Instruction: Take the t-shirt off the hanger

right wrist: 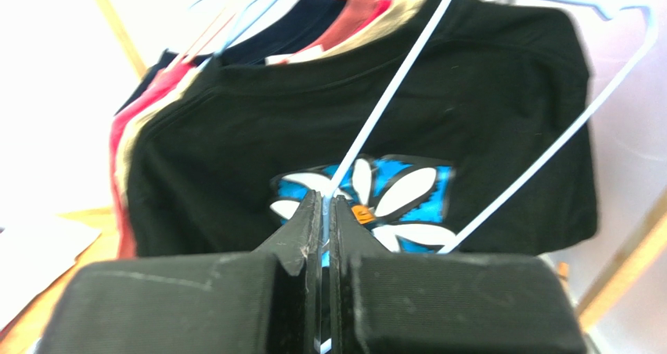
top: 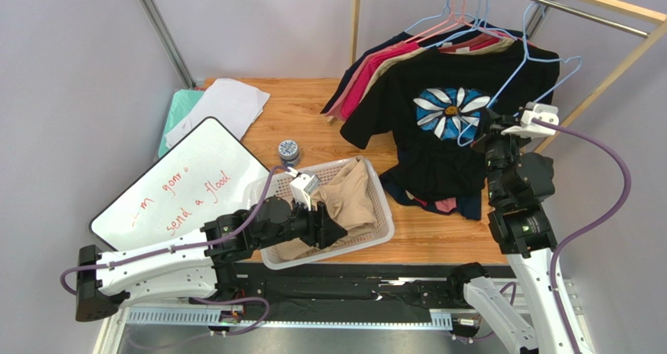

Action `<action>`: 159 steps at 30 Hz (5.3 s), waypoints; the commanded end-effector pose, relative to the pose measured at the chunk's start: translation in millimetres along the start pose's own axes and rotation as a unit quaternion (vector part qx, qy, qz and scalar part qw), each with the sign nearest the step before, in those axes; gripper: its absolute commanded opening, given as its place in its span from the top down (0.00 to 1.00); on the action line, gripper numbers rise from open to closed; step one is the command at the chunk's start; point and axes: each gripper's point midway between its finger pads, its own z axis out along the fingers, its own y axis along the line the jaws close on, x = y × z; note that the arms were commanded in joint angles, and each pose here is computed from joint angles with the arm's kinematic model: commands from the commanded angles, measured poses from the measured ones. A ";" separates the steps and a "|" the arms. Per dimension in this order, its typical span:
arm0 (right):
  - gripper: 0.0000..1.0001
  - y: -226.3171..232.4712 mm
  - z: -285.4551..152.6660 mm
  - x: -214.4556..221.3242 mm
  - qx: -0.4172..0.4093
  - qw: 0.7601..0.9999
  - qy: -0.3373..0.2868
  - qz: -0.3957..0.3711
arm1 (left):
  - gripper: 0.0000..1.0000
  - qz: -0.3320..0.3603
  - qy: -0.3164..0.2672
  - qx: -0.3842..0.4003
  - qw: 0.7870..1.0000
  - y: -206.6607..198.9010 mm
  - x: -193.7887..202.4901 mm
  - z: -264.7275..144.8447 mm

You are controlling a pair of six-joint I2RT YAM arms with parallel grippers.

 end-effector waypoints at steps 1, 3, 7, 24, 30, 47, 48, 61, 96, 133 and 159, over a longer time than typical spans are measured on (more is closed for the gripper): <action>1.00 18.4 -5.7 -14.0 -0.054 0.998 -0.033 0.026 | 0.39 -0.004 -0.017 0.011 1.000 -11.0 -12.7 -3.9; 1.00 19.8 -10.7 -10.6 -0.063 0.997 -0.028 0.025 | 0.39 -0.006 -0.015 0.012 1.000 -10.7 -10.9 -1.2; 1.00 24.3 -23.2 -8.2 -0.096 0.994 -0.053 0.001 | 0.39 -0.006 -0.008 0.014 1.000 -10.9 -7.5 2.3; 1.00 25.5 -13.4 -16.5 -0.101 0.988 -0.100 -0.063 | 0.39 0.001 -0.002 0.016 1.000 -11.1 -4.9 5.0; 1.00 22.3 -3.6 -21.9 -0.086 0.985 -0.126 -0.084 | 0.39 0.005 -0.005 0.012 1.000 -8.4 -4.2 8.2; 1.00 10.7 3.0 -32.8 -0.050 0.985 -0.131 -0.096 | 0.39 0.030 -0.013 0.035 0.999 -23.9 -16.1 10.1; 1.00 9.2 4.2 -32.8 -0.047 0.985 -0.133 -0.097 | 0.39 0.032 -0.014 0.035 0.999 -24.2 -17.1 9.8; 1.00 -8.1 14.7 -28.1 -0.030 0.987 -0.125 -0.094 | 0.39 0.045 -0.006 0.034 0.998 -29.4 -20.8 16.8; 1.00 -67.8 -34.7 -3.0 0.106 0.987 -0.117 0.030 | 0.38 0.039 -0.013 0.027 0.999 -17.5 -15.0 2.6; 0.23 35.6 -145.7 -27.3 -0.150 0.969 0.174 0.097 | 0.37 0.037 -0.068 0.088 0.993 -18.8 -15.7 -29.0; 0.47 79.2 103.7 -78.9 -0.095 0.945 0.066 0.305 | 0.36 0.060 -0.082 0.144 0.984 -44.8 -33.3 -65.0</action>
